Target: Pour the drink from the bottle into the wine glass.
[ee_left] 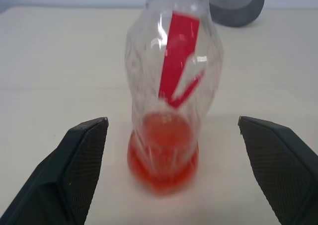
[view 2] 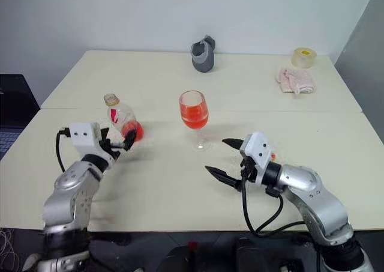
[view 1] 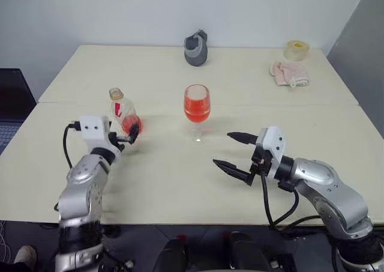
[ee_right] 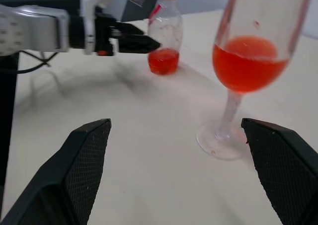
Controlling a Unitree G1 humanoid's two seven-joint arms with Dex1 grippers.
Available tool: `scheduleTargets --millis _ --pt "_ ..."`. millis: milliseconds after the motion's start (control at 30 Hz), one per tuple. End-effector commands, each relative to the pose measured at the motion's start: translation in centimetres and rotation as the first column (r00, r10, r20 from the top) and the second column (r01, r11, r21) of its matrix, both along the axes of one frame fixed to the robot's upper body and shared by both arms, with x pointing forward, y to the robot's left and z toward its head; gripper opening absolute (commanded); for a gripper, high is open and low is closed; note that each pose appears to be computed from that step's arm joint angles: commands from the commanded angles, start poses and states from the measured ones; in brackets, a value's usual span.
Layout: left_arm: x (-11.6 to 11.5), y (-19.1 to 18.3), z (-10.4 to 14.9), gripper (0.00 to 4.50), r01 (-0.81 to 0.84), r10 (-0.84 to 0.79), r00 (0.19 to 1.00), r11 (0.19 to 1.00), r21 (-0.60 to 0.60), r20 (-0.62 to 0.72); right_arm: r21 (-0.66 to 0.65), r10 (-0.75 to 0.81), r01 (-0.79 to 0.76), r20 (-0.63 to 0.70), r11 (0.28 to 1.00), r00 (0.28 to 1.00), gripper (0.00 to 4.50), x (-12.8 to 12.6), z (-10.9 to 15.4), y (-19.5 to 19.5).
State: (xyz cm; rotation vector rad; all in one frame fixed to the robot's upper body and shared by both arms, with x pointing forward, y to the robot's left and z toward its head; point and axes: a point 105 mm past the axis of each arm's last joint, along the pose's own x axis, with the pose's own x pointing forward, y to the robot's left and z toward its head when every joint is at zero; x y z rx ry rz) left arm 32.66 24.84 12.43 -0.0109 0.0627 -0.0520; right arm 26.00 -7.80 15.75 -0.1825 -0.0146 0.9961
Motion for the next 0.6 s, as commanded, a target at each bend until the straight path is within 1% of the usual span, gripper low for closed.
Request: scheduleTargets --millis 33,67,167,233,300,400,500,600 --pt "-2.0 -1.1 1.5 4.49 0.026 -0.026 0.999 1.000 -0.009 0.030 0.018 -0.155 0.154 0.054 0.988 0.986 4.50 -0.1 0.8 -1.4" --pt "-2.6 -1.4 1.2 4.49 0.027 -0.027 1.000 0.999 -0.021 0.016 0.023 -0.224 0.223 0.055 0.974 0.973 4.50 0.1 0.7 -2.1" --pt "-3.8 -2.6 0.7 4.49 0.045 -0.046 0.999 0.998 -0.046 -0.016 0.049 -0.425 0.422 0.048 0.905 0.904 4.50 0.8 0.4 -4.2" --pt "-4.2 -3.4 0.6 4.49 0.055 -0.057 0.998 0.997 -0.055 -0.026 0.058 -0.510 0.508 0.042 0.860 0.859 4.50 1.0 0.1 -5.2" --pt "-4.0 -4.2 0.3 4.49 0.062 -0.063 0.997 0.998 -0.024 -0.041 0.068 -0.593 0.590 0.026 0.804 0.805 4.50 1.0 -0.3 -6.3" --pt "-3.8 -5.1 0.0 4.49 0.087 -0.086 0.995 0.996 0.032 -0.049 0.075 -0.681 0.679 0.007 0.730 0.732 4.50 0.8 -0.9 -7.6" --pt "-3.6 -5.0 -0.6 4.49 0.073 -0.071 0.995 0.997 0.037 -0.063 0.073 -0.758 0.757 -0.008 0.650 0.652 4.50 0.4 -1.7 -8.8" --pt "-3.5 -5.0 -0.8 4.49 0.073 -0.070 0.996 0.997 0.041 -0.060 0.077 -0.776 0.775 -0.020 0.627 0.630 4.50 0.3 -2.1 -8.8"
